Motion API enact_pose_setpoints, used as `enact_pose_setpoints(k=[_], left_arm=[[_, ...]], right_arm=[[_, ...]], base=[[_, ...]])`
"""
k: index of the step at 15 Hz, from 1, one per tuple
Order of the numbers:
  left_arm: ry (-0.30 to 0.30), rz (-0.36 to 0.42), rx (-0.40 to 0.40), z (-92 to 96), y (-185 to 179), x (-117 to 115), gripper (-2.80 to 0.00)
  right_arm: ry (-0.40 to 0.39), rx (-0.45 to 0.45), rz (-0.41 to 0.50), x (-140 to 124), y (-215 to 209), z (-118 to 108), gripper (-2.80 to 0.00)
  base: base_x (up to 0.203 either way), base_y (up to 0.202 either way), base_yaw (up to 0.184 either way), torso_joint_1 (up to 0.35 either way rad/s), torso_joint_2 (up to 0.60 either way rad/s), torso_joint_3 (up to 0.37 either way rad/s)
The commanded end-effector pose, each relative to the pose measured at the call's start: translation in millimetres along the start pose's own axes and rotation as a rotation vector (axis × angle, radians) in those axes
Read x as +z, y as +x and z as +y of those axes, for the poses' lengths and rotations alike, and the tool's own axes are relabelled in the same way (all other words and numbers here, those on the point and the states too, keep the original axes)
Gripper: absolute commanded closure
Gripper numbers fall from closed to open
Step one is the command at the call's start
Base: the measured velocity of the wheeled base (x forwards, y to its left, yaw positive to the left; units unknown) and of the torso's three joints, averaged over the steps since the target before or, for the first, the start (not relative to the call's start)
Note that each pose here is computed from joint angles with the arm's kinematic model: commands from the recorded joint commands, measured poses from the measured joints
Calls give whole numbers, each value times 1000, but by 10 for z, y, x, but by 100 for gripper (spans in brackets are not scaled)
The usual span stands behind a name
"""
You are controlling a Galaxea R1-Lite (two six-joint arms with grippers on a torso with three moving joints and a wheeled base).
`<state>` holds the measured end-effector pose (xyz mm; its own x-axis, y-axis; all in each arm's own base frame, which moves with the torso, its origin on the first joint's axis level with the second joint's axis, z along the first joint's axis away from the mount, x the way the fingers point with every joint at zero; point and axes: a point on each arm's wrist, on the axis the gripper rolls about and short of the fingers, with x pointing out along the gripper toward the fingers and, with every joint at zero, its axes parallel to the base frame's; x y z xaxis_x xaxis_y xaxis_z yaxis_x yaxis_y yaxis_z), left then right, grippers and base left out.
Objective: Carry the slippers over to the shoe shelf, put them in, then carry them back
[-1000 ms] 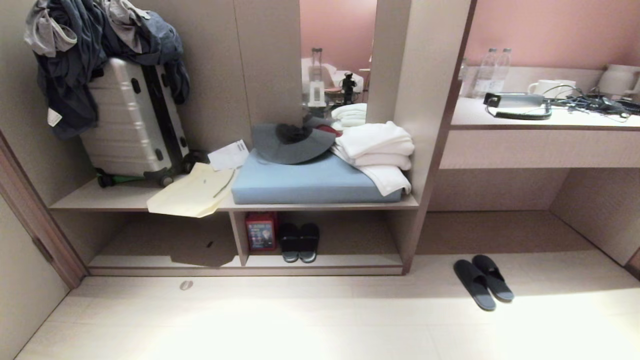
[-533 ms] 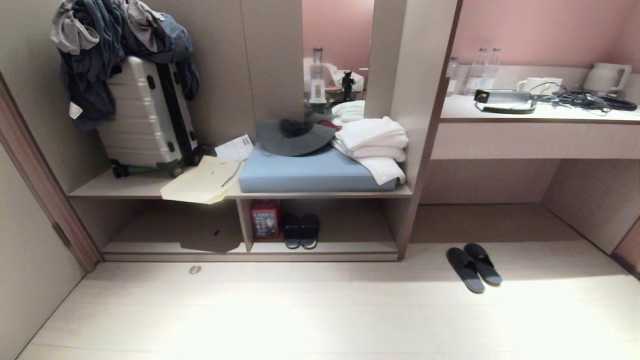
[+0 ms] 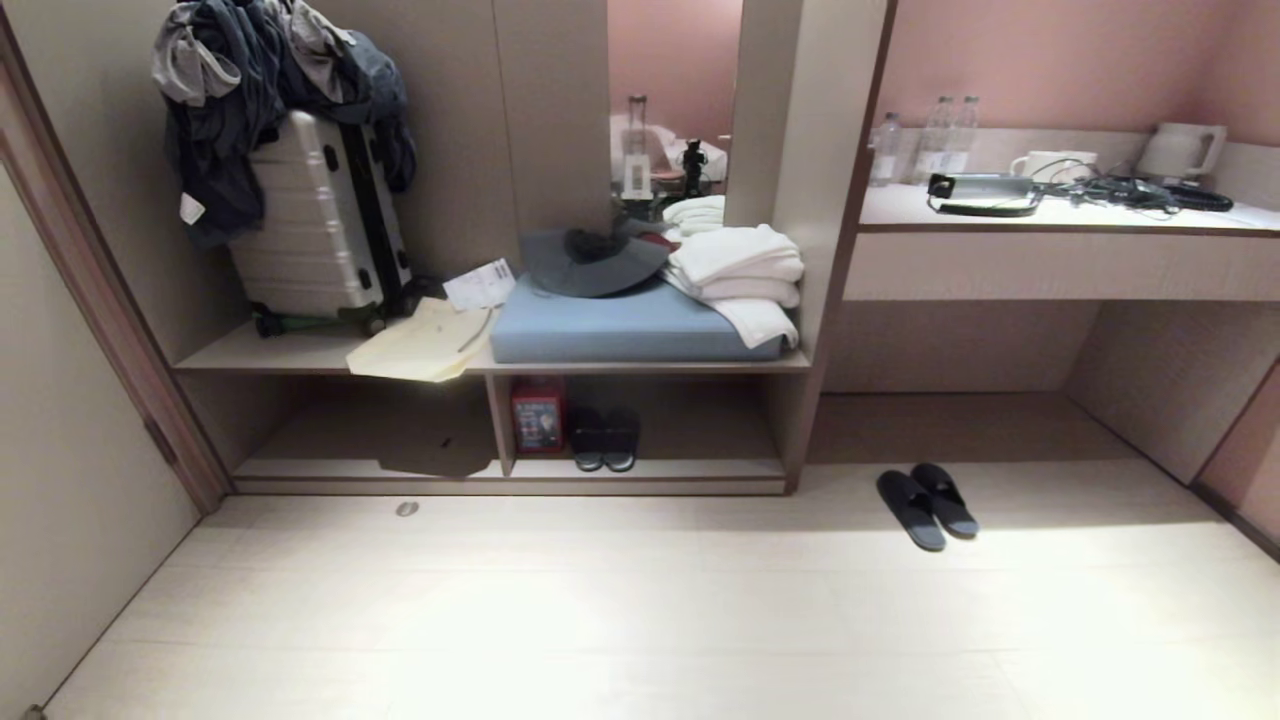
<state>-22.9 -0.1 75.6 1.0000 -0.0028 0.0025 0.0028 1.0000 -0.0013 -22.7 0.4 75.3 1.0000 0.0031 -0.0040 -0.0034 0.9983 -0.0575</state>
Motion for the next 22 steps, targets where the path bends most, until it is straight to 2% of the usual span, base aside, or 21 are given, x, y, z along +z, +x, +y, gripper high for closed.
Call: enact_pose_setpoints(k=[1,11,22], left_arm=[[0,1,0,0,1,1,0],[0,1,0,0,1,1,0],[0,1,0,0,1,1,0]], right_arm=[[-1,0,2,-1,2,0,0],[1,-2,1,-1,0,0,0],[1,-2,-1,3,-1,-1,0]], base=[[-196,0,0,2,2,2],[-192,0,0,1,2,3],[-6,0,0,0,0,0]])
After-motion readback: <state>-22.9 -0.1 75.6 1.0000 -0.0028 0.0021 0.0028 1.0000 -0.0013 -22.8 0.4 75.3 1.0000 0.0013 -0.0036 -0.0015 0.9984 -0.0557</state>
